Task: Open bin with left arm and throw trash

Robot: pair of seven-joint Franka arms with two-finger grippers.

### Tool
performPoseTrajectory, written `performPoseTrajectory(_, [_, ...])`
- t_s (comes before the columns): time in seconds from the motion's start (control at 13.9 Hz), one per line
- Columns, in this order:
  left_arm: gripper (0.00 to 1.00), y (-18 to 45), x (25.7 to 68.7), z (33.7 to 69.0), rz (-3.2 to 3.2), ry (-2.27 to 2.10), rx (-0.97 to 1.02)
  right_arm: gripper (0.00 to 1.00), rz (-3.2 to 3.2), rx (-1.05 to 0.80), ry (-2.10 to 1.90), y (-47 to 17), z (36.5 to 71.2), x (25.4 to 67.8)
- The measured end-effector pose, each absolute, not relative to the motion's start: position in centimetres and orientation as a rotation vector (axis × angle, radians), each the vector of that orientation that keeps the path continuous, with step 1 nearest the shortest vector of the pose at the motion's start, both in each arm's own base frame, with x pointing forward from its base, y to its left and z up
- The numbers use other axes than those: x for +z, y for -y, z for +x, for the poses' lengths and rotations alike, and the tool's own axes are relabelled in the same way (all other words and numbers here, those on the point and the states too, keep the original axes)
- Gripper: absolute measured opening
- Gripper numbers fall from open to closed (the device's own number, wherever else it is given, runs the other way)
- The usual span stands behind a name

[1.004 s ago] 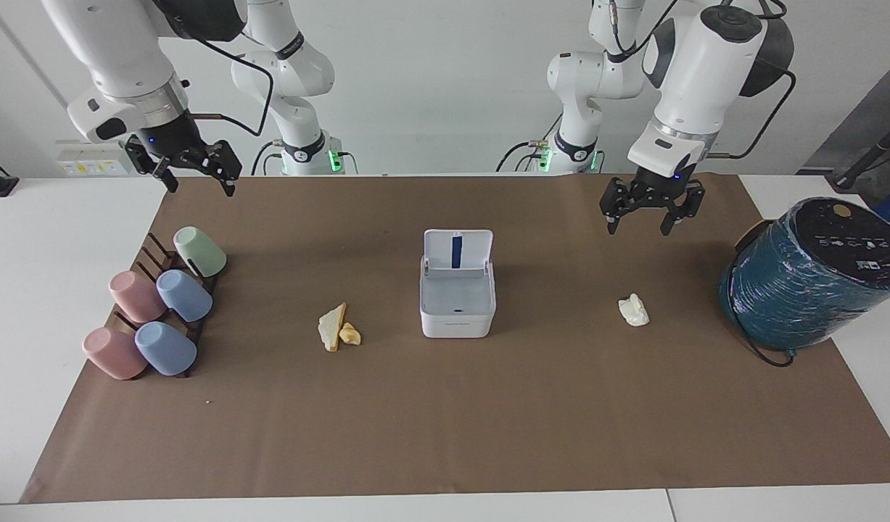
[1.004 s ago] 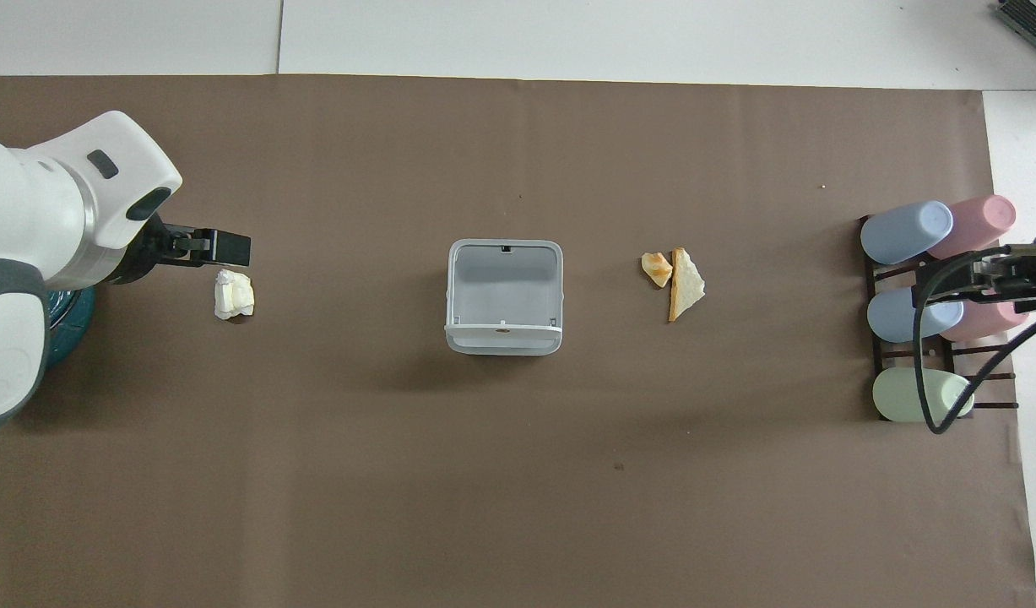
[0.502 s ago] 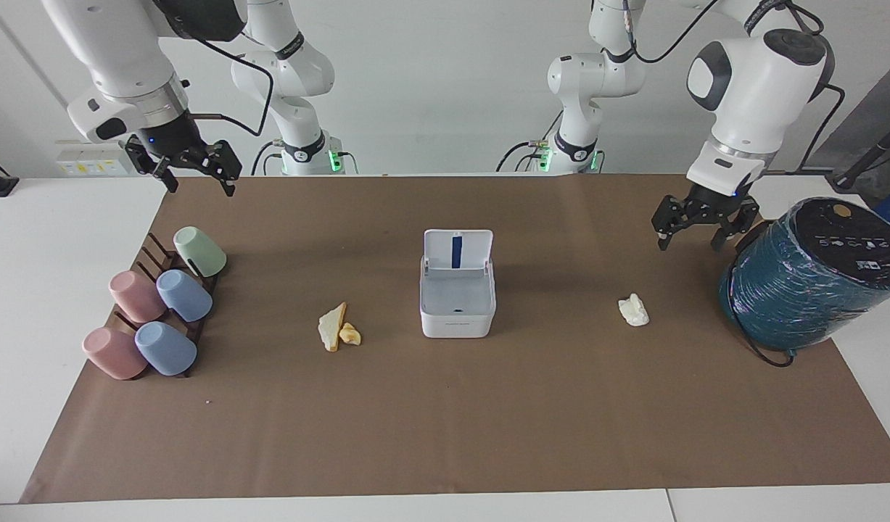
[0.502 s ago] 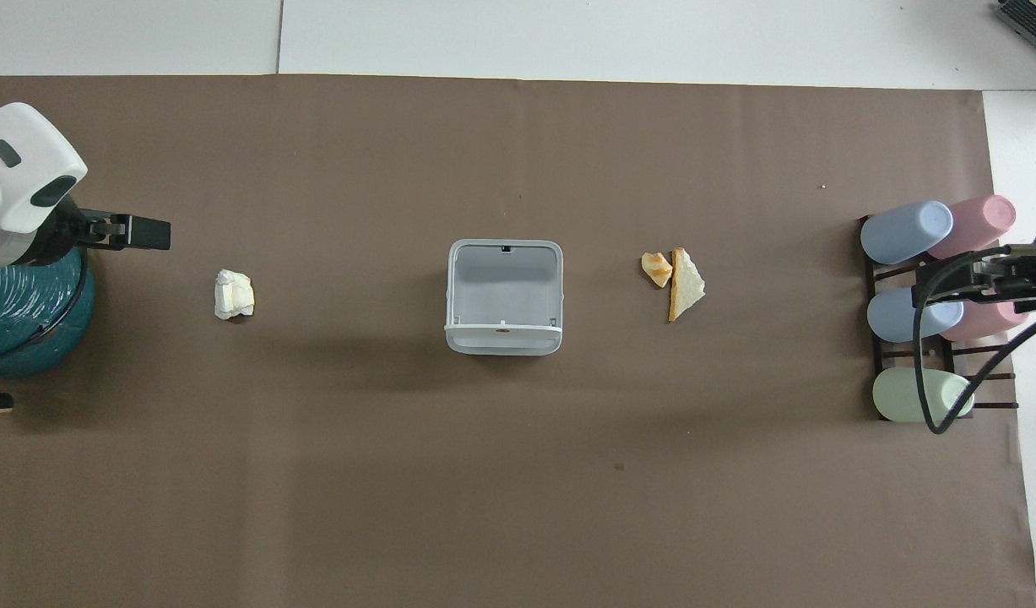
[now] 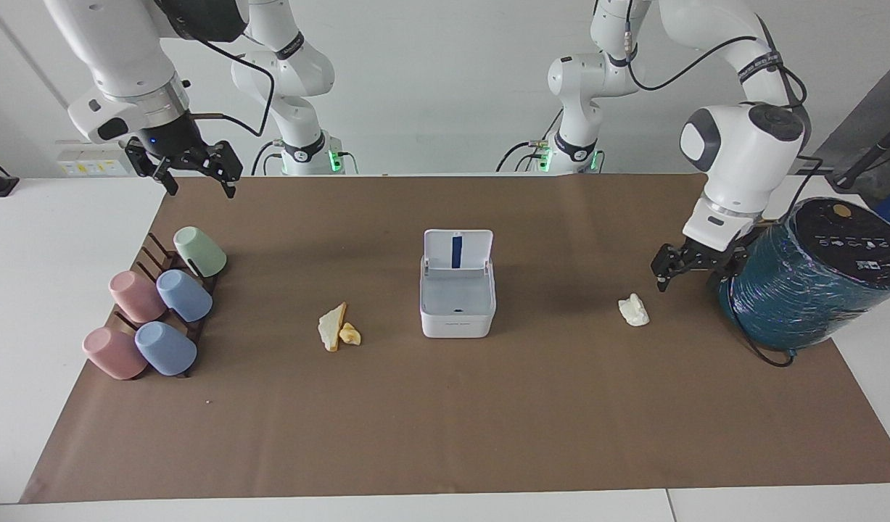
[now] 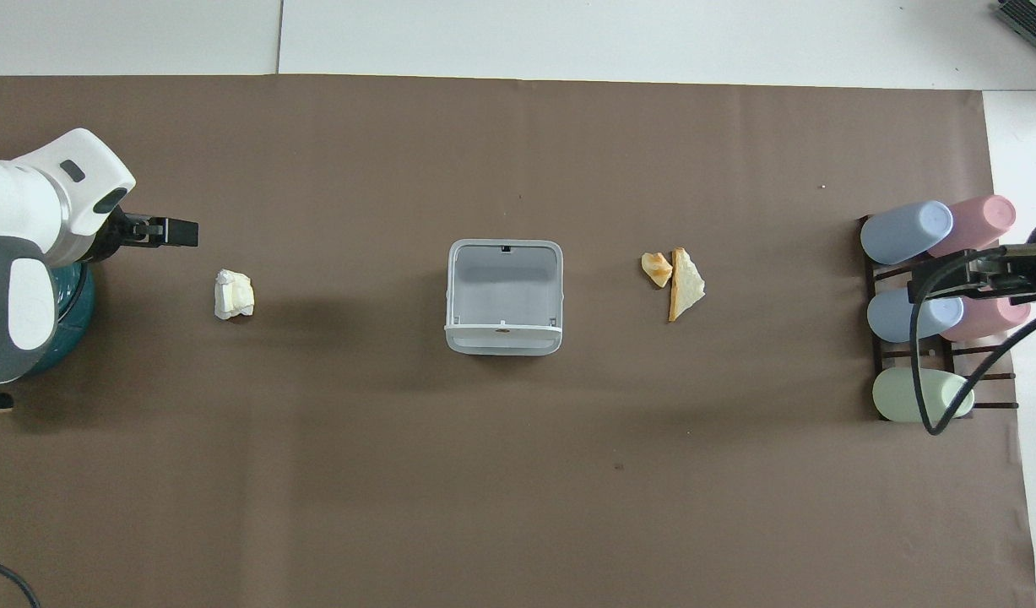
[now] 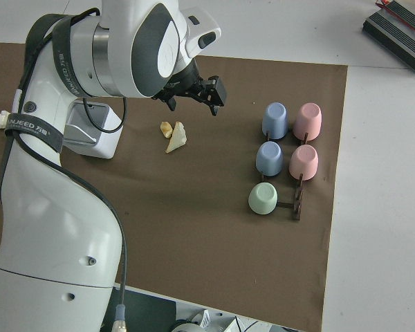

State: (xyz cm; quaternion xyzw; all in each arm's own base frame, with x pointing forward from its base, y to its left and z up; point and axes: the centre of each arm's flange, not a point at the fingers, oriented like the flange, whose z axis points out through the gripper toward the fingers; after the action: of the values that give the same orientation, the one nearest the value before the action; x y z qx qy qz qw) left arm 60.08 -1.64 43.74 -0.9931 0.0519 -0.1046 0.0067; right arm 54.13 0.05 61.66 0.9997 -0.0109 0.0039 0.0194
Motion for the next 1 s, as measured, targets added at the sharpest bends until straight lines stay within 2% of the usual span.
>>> performPoseTrajectory(0.14, [1.00, 1.3, 41.4, 59.6, -3.115, -0.147, -0.314, 1.00, 3.125, 0.142, -0.010, -1.5, 55.2, 58.8])
performPoseTrajectory(0.43, [1.00, 1.4, 37.1, 59.8, -3.124, -0.150, -0.263, 1.00, 3.139, 0.224, -0.185, -7.8, 58.3, 49.0])
performPoseTrajectory(0.57, [1.00, 1.4, 34.5, 60.1, -3.128, -0.149, -0.230, 0.93, 3.132, 0.282, -0.351, -13.5, 60.0, 43.6])
performPoseTrajectory(0.65, [0.96, 1.4, 33.2, 60.0, -3.131, -0.148, -0.205, 0.86, 3.121, 0.313, -0.448, -15.8, 60.6, 40.9])
performPoseTrajectory(0.72, [0.96, 1.4, 32.2, 59.9, -3.132, -0.147, -0.195, 0.86, 3.105, 0.337, -0.533, -16.8, 60.9, 38.9])
performPoseTrajectory(0.79, [0.90, 1.4, 31.5, 59.7, -3.132, -0.146, -0.197, 0.83, 3.088, 0.352, -0.604, -17.4, 61.0, 37.3])
performPoseTrajectory(0.86, [0.90, 1.4, 30.8, 59.4, -3.132, -0.146, -0.200, 0.83, 3.074, 0.349, -0.661, -17.8, 60.8, 35.6])
performPoseTrajectory(0.93, [0.81, 1.4, 30.4, 59.1, -3.132, -0.146, -0.198, 0.73, 3.065, 0.330, -0.704, -18.1, 60.3, 34.1])
performPoseTrajectory(1.0, [0.71, 1.4, 30.2, 59.0, -3.133, -0.146, -0.197, 0.70, 3.055, 0.312, -0.745, -18.3, 59.7, 32.6])
